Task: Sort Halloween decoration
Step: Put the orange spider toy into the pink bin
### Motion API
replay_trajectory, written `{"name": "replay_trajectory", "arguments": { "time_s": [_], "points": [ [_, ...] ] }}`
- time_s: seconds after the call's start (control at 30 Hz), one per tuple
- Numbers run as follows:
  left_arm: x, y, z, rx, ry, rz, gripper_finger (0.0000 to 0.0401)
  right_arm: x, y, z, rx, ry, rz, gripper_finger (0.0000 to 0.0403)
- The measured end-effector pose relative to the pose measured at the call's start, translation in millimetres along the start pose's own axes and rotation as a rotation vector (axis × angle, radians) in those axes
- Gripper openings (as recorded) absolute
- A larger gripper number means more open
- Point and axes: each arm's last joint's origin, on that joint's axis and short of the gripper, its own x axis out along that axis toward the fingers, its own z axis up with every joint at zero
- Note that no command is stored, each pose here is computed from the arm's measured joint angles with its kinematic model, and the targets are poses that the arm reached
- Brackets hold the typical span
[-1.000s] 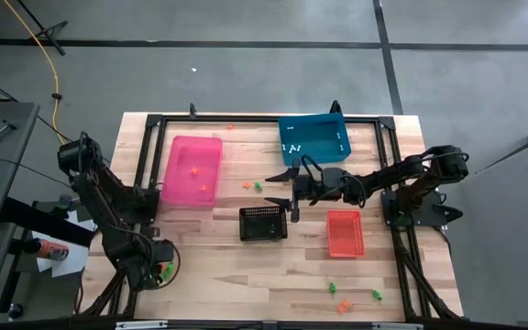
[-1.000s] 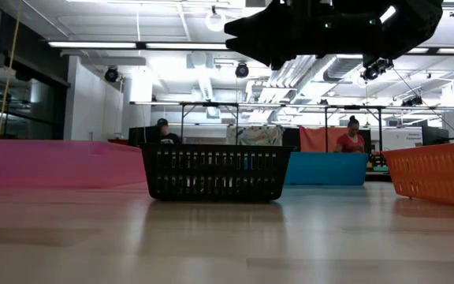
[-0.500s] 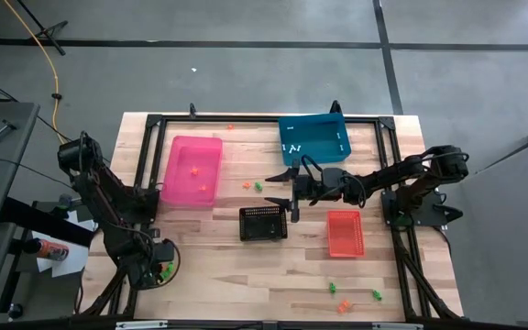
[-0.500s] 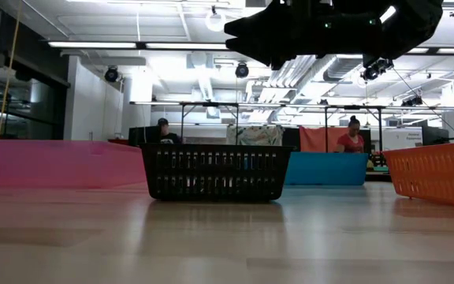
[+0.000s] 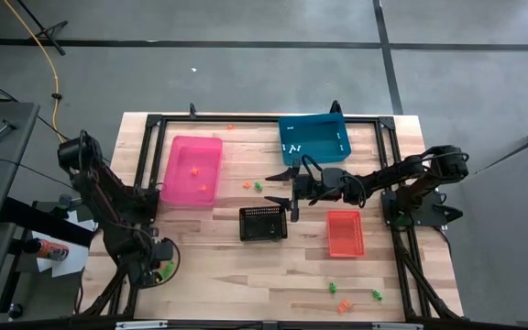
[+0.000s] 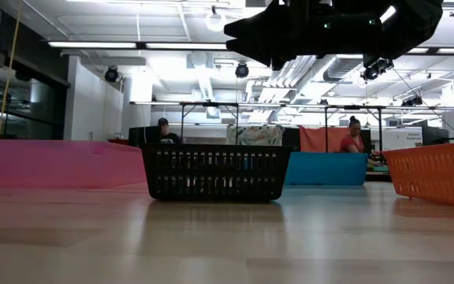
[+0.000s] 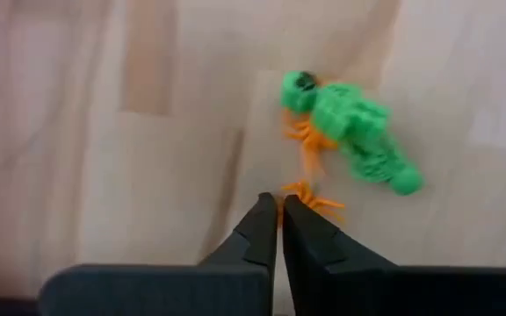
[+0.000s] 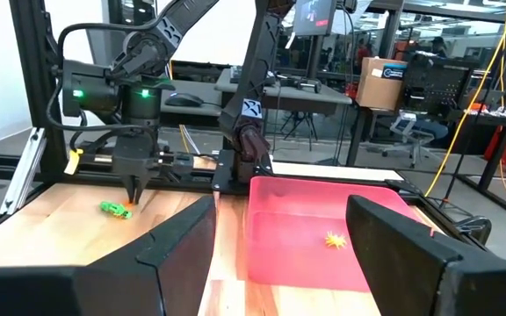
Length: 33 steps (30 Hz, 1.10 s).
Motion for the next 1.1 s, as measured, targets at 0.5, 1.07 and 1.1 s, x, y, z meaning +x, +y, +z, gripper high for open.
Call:
{"name": "replay_trajectory", "arguments": {
  "time_s": [0.5, 1.07, 1.1],
  "points": [
    [-36, 21, 8, -0.077, -0.05, -0.088, 0.0, 0, -1, 0, -0.006, 0.003, -0.032, 0.0252],
    [-72, 28, 85, 0.151, -0.783, -0.107, 0.0, 0, -1, 0, -0.001, 0.003, -0.032, 0.0252],
    [-73, 31, 93, 0.174, -0.822, -0.089, 0.0, 0, -1, 0, -0.001, 0.003, -0.032, 0.0252]
  ]
}}
